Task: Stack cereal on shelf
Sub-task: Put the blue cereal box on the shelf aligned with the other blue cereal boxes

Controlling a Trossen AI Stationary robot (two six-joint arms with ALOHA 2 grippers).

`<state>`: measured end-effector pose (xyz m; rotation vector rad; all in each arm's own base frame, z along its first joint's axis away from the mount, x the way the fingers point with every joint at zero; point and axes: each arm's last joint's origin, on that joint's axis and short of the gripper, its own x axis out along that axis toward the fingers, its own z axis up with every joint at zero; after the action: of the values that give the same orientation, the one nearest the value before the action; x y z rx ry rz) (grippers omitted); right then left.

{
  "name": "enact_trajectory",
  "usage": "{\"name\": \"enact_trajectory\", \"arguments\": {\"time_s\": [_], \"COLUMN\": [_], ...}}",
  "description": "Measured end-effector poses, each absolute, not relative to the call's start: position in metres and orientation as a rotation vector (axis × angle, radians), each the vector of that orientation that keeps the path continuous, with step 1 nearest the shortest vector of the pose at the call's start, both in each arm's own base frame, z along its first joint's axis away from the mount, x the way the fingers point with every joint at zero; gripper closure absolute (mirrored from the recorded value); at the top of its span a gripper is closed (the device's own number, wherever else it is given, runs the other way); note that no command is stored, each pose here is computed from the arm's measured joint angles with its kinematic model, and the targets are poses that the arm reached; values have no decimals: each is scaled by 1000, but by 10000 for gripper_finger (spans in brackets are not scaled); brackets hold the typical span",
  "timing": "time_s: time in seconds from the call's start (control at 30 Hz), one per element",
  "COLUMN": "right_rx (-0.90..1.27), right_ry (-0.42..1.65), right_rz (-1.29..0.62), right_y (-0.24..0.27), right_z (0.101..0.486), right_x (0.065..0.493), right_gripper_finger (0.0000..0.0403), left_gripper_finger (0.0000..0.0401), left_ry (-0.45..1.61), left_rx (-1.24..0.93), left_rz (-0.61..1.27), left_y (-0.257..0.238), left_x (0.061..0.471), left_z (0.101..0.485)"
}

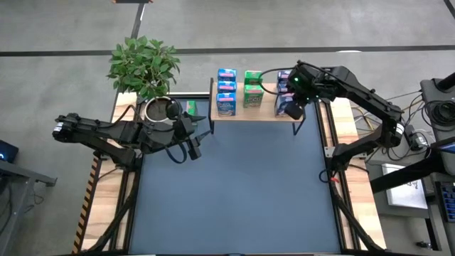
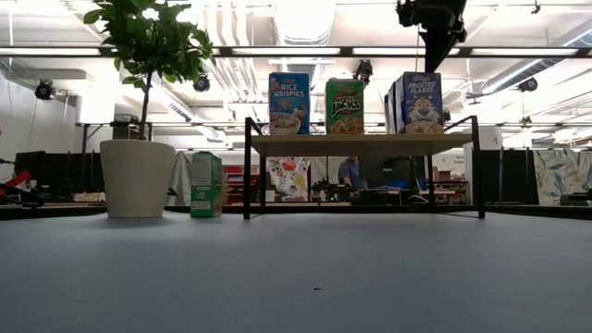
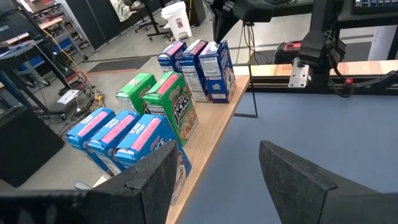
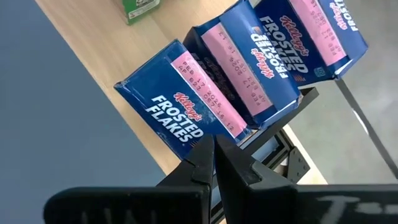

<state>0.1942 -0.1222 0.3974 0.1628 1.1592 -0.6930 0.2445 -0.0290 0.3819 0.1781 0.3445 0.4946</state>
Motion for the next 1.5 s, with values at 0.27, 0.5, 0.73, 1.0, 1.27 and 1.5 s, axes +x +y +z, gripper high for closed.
{"name": "enact_trajectory", "arguments": {"time_s": [0.27,0.5,0.73,1.0,1.27,1.5], "right_rx": [241,271,276,261,222,230], "right_ry": [1151,1149,1140,1114,1157,1200], "right_rz": [-718,-735,-737,-738,-798,-818], "right_y": [-121,-120,-120,-120,-118,-119], "right_z": [396,396,397,406,411,400], "right_x": [193,192,192,191,184,185], "right_gripper_finger": [394,394,394,394,394,394], "left_gripper_finger": [191,191,191,191,191,191], "left_ry": [348,348,349,349,355,364], "left_rx": [180,180,180,180,176,174], "left_rz": [494,494,494,494,495,496], "left_y": [-29,-29,-29,-29,-29,-29], "left_x": [244,244,244,244,244,244], "left_z": [382,382,381,382,381,380]}}
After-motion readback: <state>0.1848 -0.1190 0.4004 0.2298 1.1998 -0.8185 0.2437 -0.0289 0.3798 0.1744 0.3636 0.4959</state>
